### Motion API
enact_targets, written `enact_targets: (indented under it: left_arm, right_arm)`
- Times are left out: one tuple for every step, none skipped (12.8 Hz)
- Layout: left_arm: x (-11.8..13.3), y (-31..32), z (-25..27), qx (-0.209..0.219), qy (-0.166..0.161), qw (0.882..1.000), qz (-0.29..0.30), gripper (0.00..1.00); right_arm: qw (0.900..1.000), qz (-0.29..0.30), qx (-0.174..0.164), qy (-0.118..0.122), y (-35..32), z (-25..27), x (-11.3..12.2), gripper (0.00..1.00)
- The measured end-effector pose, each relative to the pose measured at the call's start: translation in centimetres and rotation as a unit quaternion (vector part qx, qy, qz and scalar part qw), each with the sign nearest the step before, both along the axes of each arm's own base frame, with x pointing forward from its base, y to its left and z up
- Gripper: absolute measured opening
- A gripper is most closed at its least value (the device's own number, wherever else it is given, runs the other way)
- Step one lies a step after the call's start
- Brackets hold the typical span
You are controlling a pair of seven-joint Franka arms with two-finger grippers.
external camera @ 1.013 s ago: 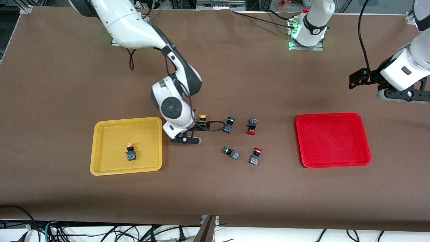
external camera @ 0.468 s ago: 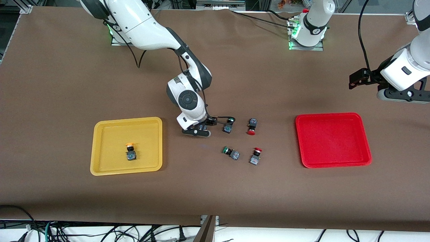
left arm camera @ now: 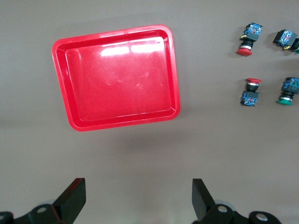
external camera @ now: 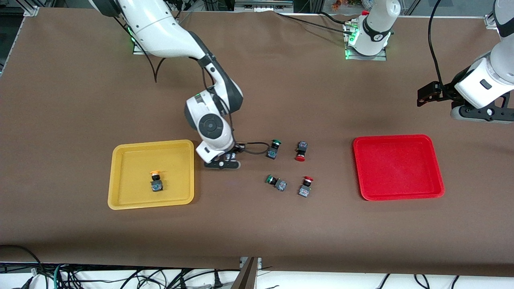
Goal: Place red and yellow buttons in trays
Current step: 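Place the button in the yellow tray while the left gripper reaches a red button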
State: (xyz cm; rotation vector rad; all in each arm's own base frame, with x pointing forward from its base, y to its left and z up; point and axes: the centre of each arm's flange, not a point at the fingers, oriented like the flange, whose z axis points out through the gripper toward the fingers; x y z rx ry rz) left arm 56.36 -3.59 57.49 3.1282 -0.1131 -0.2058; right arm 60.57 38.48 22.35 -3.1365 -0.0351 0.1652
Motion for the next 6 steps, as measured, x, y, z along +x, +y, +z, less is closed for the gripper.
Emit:
enact_targets:
  left_arm:
    - [0.1,-0.8,-0.7,-0.011,0.008,1.0,-0.004,1.0]
    - [0.4,-2.3,-2.0,-0.027,0.023,0.999,-0.012,1.0]
    - [0.9,-4.3,-3.8,-0.04,0.039,0.998,-0.025,1.0]
    - [1.6,-6.8,-6.0,-0.046,0.049,0.997,-0.038,1.0]
    - [2.5,-9.7,-8.4,-0.046,0.045,0.997,-0.038,1.0]
    - [3.4,-12.5,-11.0,-0.044,0.037,0.998,-0.028,1.0]
  right_arm:
    - [1.0,0.024,-0.002,0.011,-2.4,1.6,1.5,0.43]
    - [0.999,0.05,0.0,0.018,-5.2,2.9,3.2,0.43]
    - [0.997,0.07,0.003,0.02,-8.3,3.9,4.7,0.43]
    - [0.996,0.083,0.003,0.022,-11.2,4.1,5.9,0.43]
    - [0.995,0.093,0.001,0.023,-13.6,3.8,6.7,0.43]
    - [0.995,0.1,0.001,0.024,-15.4,3.1,7.2,0.43]
